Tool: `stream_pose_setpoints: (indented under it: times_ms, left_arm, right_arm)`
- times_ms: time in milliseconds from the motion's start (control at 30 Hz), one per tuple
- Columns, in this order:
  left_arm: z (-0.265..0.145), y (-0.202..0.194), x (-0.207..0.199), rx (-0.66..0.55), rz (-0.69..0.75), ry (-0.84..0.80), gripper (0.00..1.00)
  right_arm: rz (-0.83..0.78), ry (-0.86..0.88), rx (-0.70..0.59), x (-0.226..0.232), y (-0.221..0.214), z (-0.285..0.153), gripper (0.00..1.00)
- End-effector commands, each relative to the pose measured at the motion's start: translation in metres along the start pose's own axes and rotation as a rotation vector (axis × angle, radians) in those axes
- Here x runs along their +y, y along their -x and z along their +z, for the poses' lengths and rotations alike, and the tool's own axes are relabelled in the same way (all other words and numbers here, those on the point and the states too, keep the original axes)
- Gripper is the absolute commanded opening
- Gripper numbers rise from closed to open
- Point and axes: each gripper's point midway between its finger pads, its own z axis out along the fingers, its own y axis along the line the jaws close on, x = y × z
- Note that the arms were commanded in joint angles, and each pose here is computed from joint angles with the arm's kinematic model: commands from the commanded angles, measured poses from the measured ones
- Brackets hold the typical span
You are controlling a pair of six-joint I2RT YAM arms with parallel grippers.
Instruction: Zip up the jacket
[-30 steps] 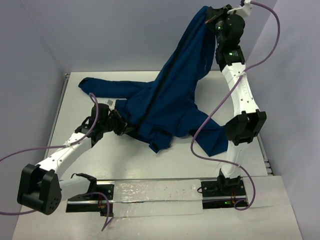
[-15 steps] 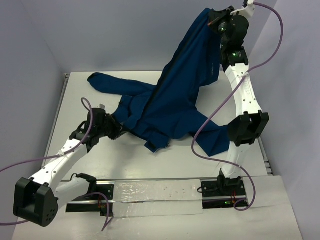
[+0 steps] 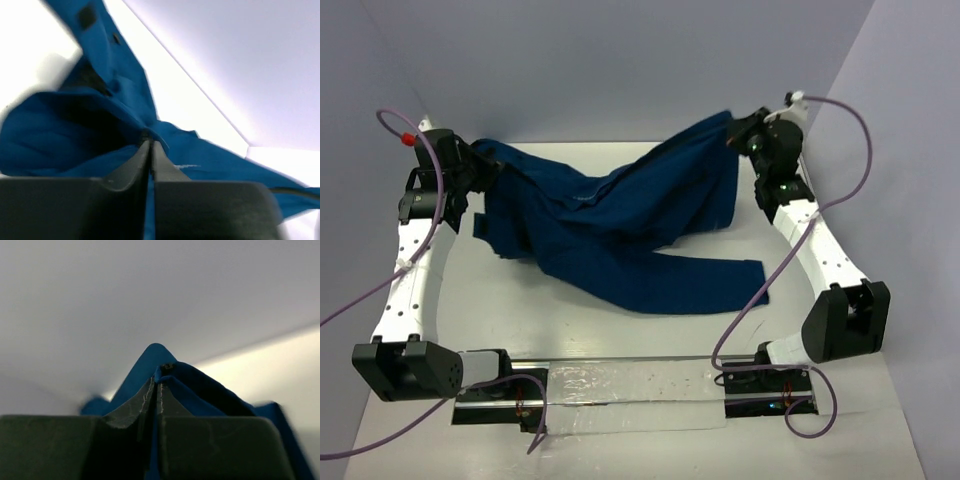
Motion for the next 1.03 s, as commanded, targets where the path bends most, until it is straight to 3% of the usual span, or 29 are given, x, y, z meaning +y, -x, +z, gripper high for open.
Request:
stream_pose_setpoints:
  times_ms: [0, 67, 133, 200, 333, 533, 1000]
  left_arm:
    - [0.007, -0.011, -0.007, 0.057, 0.057, -0.061, 0.69]
    - [0.002, -0.01, -0.008, 0.062, 0.082, -0.062, 0.96]
    - [-0.004, 0.002, -0.008, 0.025, 0.121, -0.038, 0.99]
    - [-0.012, 0.014, -0.007, -0.013, 0.153, -0.001, 0.99]
    - [-0.031, 0.033, -0.01, -0.075, 0.197, 0.023, 0.99]
    - [-0.056, 0.042, -0.008, -0.124, 0.246, 0.035, 0.99]
    - [-0.067, 0.04, -0.011, -0.117, 0.294, 0.005, 0.99]
  right_arm:
    - [-0.046, -0.022, 0.1, -0.012, -0.029, -0.016, 0.46]
    - [-0.074, -0.059, 0.142, -0.015, -0.03, -0.018, 0.66]
    - [-0.115, -0.17, 0.191, -0.032, -0.032, -0.022, 0.92]
    - [-0.152, -0.274, 0.229, -0.043, -0.025, -0.025, 1.0]
    - [-0.228, -0.52, 0.235, -0.069, 0.003, -0.037, 1.0]
    - [-0.302, -0.895, 0.131, -0.107, 0.047, -0.071, 1.0]
    - [-0.332, -0.855, 0.184, -0.112, 0.031, -0.073, 1.0]
